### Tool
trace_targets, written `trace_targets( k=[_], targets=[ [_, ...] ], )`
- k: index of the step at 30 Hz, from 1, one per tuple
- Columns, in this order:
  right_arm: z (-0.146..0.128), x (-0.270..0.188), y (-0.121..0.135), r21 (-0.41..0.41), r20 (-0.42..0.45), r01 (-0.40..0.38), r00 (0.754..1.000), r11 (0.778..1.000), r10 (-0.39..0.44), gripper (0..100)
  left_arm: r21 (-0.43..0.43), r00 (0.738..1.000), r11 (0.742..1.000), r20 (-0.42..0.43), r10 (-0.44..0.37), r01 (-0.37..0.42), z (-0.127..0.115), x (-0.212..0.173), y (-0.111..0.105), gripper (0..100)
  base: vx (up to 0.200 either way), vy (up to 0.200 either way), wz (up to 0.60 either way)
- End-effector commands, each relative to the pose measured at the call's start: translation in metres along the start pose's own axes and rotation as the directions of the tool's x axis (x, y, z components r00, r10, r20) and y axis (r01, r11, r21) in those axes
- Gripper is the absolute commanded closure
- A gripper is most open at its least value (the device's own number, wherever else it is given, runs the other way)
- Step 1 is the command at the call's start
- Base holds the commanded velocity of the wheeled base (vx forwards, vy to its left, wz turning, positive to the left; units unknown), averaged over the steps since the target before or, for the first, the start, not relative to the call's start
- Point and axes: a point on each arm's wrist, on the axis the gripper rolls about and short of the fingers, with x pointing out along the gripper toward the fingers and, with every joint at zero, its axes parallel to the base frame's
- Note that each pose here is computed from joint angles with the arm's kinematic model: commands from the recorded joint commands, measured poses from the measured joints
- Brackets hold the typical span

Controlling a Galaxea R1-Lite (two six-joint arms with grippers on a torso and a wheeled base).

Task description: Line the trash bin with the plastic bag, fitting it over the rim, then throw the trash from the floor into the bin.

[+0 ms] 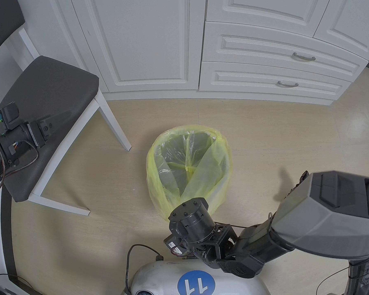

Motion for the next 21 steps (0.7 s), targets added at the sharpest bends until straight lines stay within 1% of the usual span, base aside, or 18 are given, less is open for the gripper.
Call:
trace_targets(
  k=[1, 4, 5, 8, 10, 12, 15, 16, 18, 19, 20, 21],
  targets=[
    [-0.011, 0.012, 0.006, -0.009, -0.029, -0.002, 1.000, 1.000, 0.002, 0, -0.006, 1.000, 1.000, -0.013, -0.004, 0.004, -0.003, 0.004, 0.001, 0, 0.000, 0.000, 0.00],
    [-0.006, 0.006, 0.006, -0.006, -0.015, 0.001, 1.000, 1.000, -0.002, 0, -0.009, 1.000, 1.000, -0.015, -0.004, 0.004, -0.004, 0.004, 0.001, 0, 0.000, 0.000, 0.00],
    [0.003, -0.006, 0.003, -0.004, 0.011, 0.001, 1.000, 1.000, -0.001, 0, -0.009, 1.000, 1.000, -0.015, -0.005, 0.005, -0.004, 0.004, 0.001, 0, 0.000, 0.000, 0.00],
    [0.009, -0.035, -0.004, -0.015, 0.035, -0.007, 0.999, 1.000, 0.007, 0, -0.011, 1.000, 1.000, -0.020, -0.017, 0.017, -0.005, 0.005, -0.002, 0, 0.000, 0.000, 0.00],
    [0.013, -0.057, -0.012, -0.042, 0.055, -0.008, 0.998, 0.999, 0.010, 0, -0.013, 0.999, 0.999, -0.029, -0.035, 0.035, -0.007, 0.006, -0.006, 0, 0.000, 0.000, 0.00],
    [0.017, -0.087, -0.025, -0.051, 0.092, -0.004, 0.996, 0.999, 0.008, 0, -0.019, 0.997, 0.997, -0.041, -0.072, 0.071, -0.010, 0.009, -0.014, 0, 0.000, 0.000, 0.00],
    [0.019, -0.121, -0.044, -0.023, 0.151, 0.013, 0.988, 1.000, -0.010, 0, -0.034, 0.988, 0.991, -0.079, -0.135, 0.133, -0.018, 0.015, -0.028, 0, 0.000, 0.000, 0.00],
    [0.019, -0.132, -0.053, -0.011, 0.167, 0.035, 0.985, 0.999, -0.032, 0, -0.045, 0.982, 0.987, -0.099, -0.159, 0.155, -0.024, 0.019, -0.034, 0, 0.000, 0.000, 0.00],
    [0.020, -0.141, -0.072, 0.020, 0.168, 0.120, 0.978, 0.993, -0.121, 0, -0.057, 0.971, 0.979, -0.128, -0.201, 0.196, -0.032, 0.025, -0.044, 0, 0.000, 0.000, 0.00],
    [0.019, -0.142, -0.085, 0.051, 0.152, 0.197, 0.967, 0.979, -0.202, 0, -0.065, 0.960, 0.971, -0.150, -0.236, 0.229, -0.037, 0.028, -0.054, 0, 0.000, 0.000, 0.00],
    [0.018, -0.141, -0.090, 0.064, 0.146, 0.223, 0.962, 0.973, -0.231, 0, -0.069, 0.956, 0.968, -0.157, -0.248, 0.240, -0.039, 0.029, -0.057, 0, 0.000, 0.000, 0.00],
    [0.016, -0.137, -0.105, 0.108, 0.115, 0.295, 0.945, 0.949, -0.307, 0, -0.080, 0.944, 0.961, -0.184, -0.274, 0.264, -0.048, 0.034, -0.066, 0, 0.000, 0.000, 0.00]
  ],
)
